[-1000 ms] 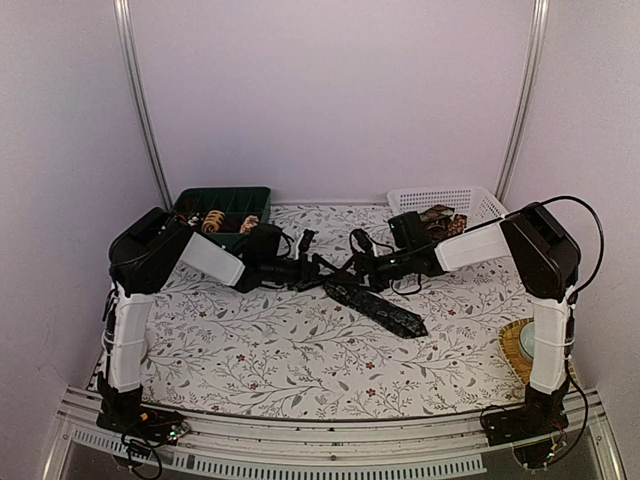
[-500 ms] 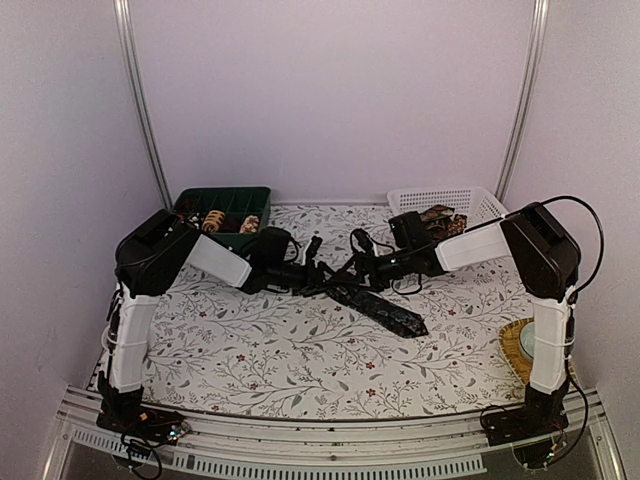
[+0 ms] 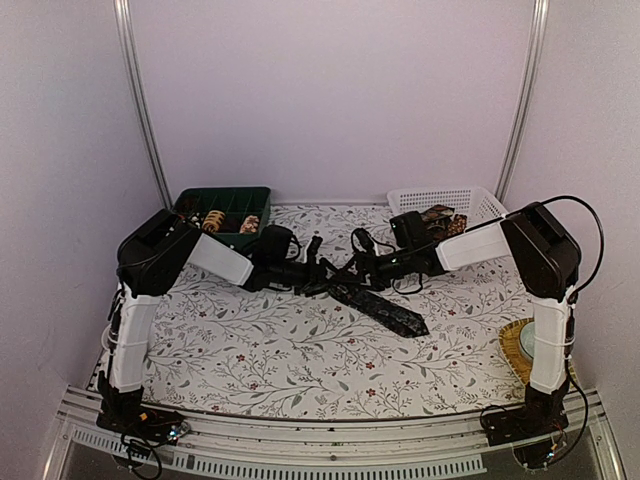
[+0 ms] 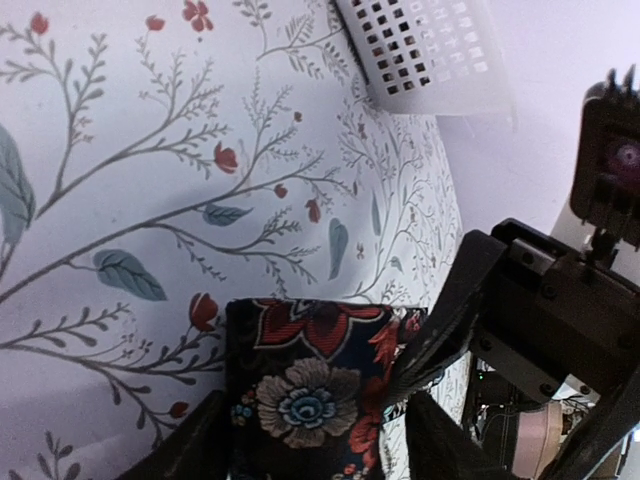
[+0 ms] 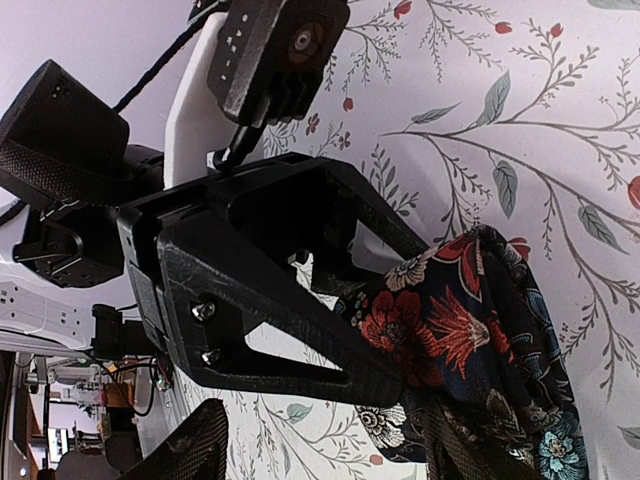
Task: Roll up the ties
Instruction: Roll the tie at the center of the board, then adjust the tie at the center of the board.
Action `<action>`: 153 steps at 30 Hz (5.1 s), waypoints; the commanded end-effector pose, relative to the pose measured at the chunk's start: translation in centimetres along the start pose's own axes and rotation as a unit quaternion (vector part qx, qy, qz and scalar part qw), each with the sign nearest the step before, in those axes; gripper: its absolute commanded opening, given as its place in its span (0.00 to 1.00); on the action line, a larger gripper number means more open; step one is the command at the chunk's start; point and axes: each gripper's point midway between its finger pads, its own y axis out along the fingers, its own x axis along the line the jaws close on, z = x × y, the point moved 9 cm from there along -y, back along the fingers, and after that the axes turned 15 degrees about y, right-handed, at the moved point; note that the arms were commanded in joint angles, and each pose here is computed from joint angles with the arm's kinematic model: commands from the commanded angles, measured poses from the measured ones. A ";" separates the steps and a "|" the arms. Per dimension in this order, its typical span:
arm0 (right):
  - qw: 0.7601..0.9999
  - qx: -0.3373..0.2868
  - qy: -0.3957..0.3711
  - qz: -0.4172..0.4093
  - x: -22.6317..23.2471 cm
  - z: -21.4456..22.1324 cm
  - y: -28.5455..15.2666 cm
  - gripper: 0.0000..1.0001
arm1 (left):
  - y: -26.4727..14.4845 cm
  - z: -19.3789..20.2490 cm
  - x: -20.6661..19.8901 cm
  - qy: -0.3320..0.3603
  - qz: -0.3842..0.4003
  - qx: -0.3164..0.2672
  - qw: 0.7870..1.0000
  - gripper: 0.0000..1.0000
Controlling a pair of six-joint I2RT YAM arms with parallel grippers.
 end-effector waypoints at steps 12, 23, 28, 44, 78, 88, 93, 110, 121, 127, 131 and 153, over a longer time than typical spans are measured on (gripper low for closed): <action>0.999 0.017 0.029 0.036 -3.5 1.3 1.1 0.66 | 0.8 2.2 2.1 -0.049 -0.085 -0.002 0.995 0.66; 0.999 0.017 0.028 0.034 -3.4 1.3 1.0 0.66 | 2.4 3.4 2.1 -0.039 -0.060 0.023 0.997 0.61; 0.999 0.016 0.028 0.035 -3.3 1.3 1.0 0.66 | 2.5 3.9 2.5 -0.040 -0.066 0.035 0.996 0.48; 0.998 -0.046 -0.035 -0.002 4.6 0.6 -5.6 0.73 | 1.2 2.7 1.5 0.012 -0.154 0.049 0.987 0.20; 0.989 -0.140 -0.006 0.055 1.4 4.6 -15.6 0.75 | 8.3 6.5 -11.8 0.524 -0.536 0.066 0.659 0.29; 0.986 -0.164 0.001 0.043 1.8 4.0 -17.4 0.75 | 9.7 7.9 -13.9 0.543 -0.463 0.072 0.696 0.44; 0.985 -0.166 0.003 0.040 1.9 3.8 -17.5 0.75 | 9.7 7.8 -14.7 0.532 -0.429 0.068 0.727 0.50; 0.986 -0.164 0.007 0.031 1.8 3.3 -17.6 0.75 | 7.0 4.5 -18.3 0.470 -0.324 0.018 0.821 0.71; 0.988 -0.150 0.012 0.024 1.1 2.9 -16.3 0.73 | 0.9 -0.1 -19.6 0.377 -0.205 -0.071 0.900 0.75; 0.994 -0.112 -0.003 0.007 2.5 2.7 -13.0 0.69 | -2.6 -2.1 -17.6 0.302 -0.151 -0.098 0.936 0.76; 0.997 -0.082 -0.005 -0.012 2.9 2.6 -10.4 0.68 | -3.6 -2.1 -14.3 0.249 -0.115 -0.086 0.958 0.78; 1.000 -0.005 0.028 0.000 -0.6 4.3 -3.6 0.65 | 0.7 0.2 -4.1 0.119 -0.030 -0.005 0.992 0.78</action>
